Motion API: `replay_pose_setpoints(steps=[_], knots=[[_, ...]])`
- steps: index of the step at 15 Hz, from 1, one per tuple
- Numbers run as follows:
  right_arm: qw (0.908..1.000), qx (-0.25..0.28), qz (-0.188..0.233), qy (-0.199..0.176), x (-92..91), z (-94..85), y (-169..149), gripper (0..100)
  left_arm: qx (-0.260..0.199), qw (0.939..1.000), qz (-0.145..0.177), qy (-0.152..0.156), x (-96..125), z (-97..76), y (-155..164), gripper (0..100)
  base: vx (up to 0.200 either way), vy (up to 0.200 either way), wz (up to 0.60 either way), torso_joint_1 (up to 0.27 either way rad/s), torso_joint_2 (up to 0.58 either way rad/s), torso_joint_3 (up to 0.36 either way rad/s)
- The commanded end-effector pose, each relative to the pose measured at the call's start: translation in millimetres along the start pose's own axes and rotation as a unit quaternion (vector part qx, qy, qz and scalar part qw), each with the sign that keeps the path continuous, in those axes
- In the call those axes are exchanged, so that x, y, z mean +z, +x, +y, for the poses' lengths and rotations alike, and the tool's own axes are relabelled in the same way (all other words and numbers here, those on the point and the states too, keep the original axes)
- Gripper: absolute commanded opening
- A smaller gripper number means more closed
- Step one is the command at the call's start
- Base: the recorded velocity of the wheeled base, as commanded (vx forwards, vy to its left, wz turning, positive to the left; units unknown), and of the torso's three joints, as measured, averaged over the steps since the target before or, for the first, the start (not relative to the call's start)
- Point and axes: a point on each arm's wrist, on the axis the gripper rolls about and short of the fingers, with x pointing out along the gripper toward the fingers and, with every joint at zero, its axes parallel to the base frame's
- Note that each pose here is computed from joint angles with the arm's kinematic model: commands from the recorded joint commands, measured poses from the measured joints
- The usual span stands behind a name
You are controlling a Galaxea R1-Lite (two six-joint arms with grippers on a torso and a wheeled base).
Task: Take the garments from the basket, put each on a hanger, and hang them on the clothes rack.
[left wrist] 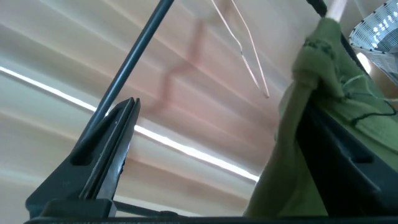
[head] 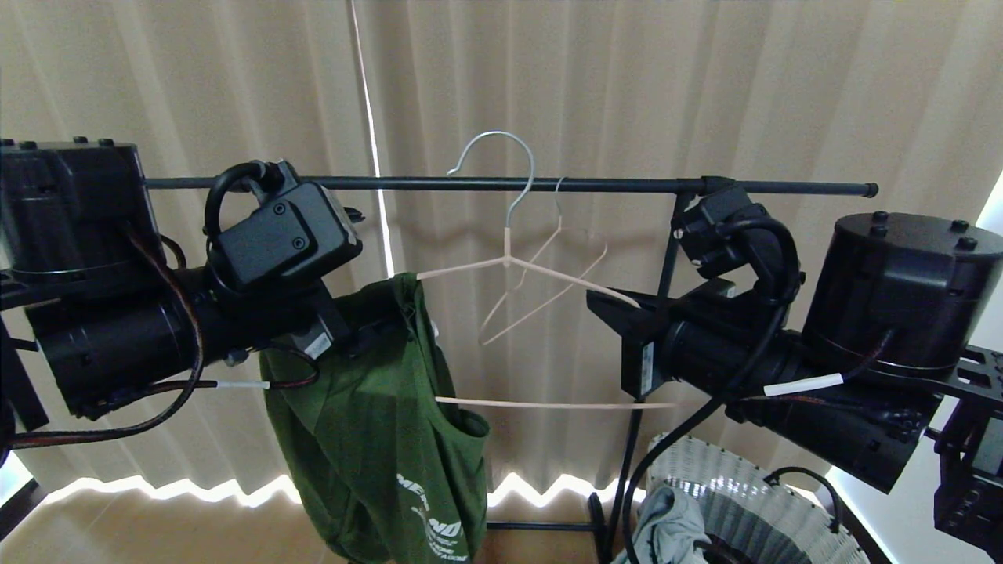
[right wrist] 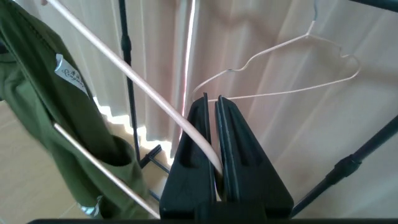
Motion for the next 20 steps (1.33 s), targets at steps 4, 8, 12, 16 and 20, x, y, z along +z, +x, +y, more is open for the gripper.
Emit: replay_pose_setpoints(steps=[4, 8, 12, 16, 20], knots=[[1.0, 0.009, -0.003, 0.001, 1.3, 2.0, -4.0, 0, -0.003, 1.0, 0.002, 0.0, -1.2, -1.0, 1.9, 100, 0.0, 0.0, 0.0, 0.0, 0.0, 0.0], [1.0, 0.009, -0.002, 0.0, 0.9, 2.0, -4.1, 0, -0.002, 1.0, 0.001, 0.0, -1.1, -0.9, 1.9, 0, 0.0, 0.0, 0.0, 0.0, 0.0, 0.0], [1.0, 0.009, -0.002, 0.0, 0.9, 2.0, -4.1, 0, -0.003, 1.0, 0.001, 0.0, -1.1, -1.1, 1.5, 0, 0.0, 0.0, 0.0, 0.0, 0.0, 0.0], [1.0, 0.009, 0.001, -0.002, -0.6, 1.9, -4.3, 0, -0.004, 1.0, 0.004, -0.003, -3.3, -3.8, 0.4, 0, 0.0, 0.0, 0.0, 0.0, 0.0, 0.0], [1.0, 0.008, 0.001, -0.003, -0.6, 1.5, -4.3, 100, -0.003, 1.0, 0.008, -0.005, -8.7, -9.2, -1.6, 0, 0.0, 0.0, 0.0, 0.0, 0.0, 0.0]])
